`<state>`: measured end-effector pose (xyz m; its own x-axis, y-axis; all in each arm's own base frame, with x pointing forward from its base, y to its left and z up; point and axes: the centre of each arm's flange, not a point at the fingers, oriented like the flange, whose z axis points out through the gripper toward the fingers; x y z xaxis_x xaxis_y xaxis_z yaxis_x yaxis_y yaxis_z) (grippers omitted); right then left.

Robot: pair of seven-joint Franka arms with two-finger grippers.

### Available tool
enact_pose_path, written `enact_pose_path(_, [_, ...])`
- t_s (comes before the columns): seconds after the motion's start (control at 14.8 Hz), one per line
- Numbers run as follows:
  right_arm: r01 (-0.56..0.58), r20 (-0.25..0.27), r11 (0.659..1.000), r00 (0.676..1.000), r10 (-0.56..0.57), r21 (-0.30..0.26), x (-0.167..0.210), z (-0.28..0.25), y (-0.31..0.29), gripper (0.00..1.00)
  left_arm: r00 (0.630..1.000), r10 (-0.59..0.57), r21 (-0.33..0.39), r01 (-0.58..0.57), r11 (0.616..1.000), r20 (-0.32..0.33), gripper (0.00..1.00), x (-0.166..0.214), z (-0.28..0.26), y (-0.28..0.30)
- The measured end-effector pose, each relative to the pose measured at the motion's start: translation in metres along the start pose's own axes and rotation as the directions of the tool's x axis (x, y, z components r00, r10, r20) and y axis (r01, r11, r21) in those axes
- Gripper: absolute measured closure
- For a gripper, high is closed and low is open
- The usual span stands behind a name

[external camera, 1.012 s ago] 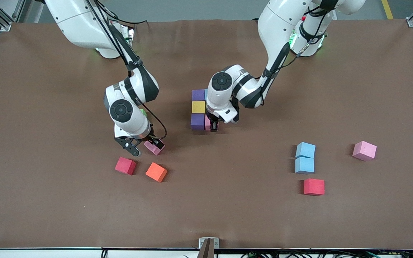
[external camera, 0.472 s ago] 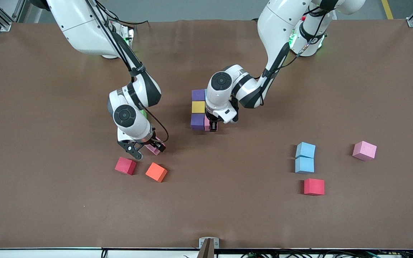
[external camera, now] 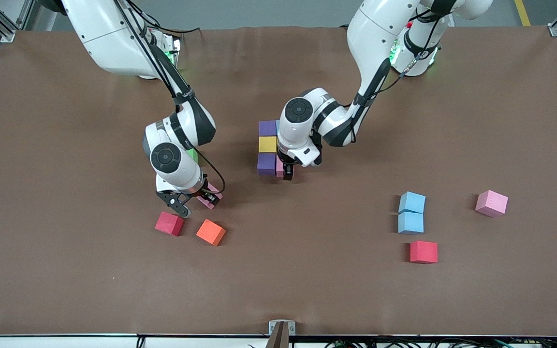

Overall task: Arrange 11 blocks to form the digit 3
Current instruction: 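Set the pink cube beside purple while the right gripper grasps another pink, then release the pink cube with the left gripper while the right gripper carries pink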

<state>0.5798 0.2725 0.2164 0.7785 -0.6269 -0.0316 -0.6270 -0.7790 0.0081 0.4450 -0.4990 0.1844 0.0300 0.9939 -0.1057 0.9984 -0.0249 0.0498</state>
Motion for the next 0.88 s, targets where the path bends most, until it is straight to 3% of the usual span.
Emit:
enact_pose_path(0.07, [0.000,0.000,1.000,1.000,0.000,0.000,0.000,0.000,0.000,0.33,1.000,0.000,-0.001,0.000,1.000,0.001,0.00,0.000,0.000,0.000])
enact_pose_path(0.2, [0.000,-0.001,1.000,1.000,0.000,0.003,0.000,-0.002,-0.001,0.44,1.000,0.001,-0.004,-0.001,1.000,0.004,0.00,-0.002,-0.004,0.002])
enact_pose_path(0.34, [0.003,-0.002,1.000,1.000,-0.003,0.003,0.000,-0.002,-0.002,0.44,1.000,0.001,-0.012,-0.001,1.000,0.010,0.00,-0.007,-0.020,0.006])
enact_pose_path(0.47, [0.017,-0.004,1.000,1.000,-0.017,0.010,-0.002,-0.005,-0.005,0.50,1.000,0.003,-0.025,-0.003,1.000,0.016,0.00,-0.013,-0.054,0.012])
enact_pose_path(0.67, [0.060,-0.010,0.998,0.998,-0.060,0.027,-0.005,-0.013,-0.013,0.50,0.999,0.028,-0.053,-0.027,0.998,0.022,0.00,-0.014,-0.120,0.022])
enact_pose_path(0.88, [0.122,-0.017,0.992,0.993,-0.121,0.037,-0.013,-0.017,-0.021,0.50,0.998,0.064,-0.080,-0.063,0.995,0.015,0.00,0.009,-0.183,0.052])
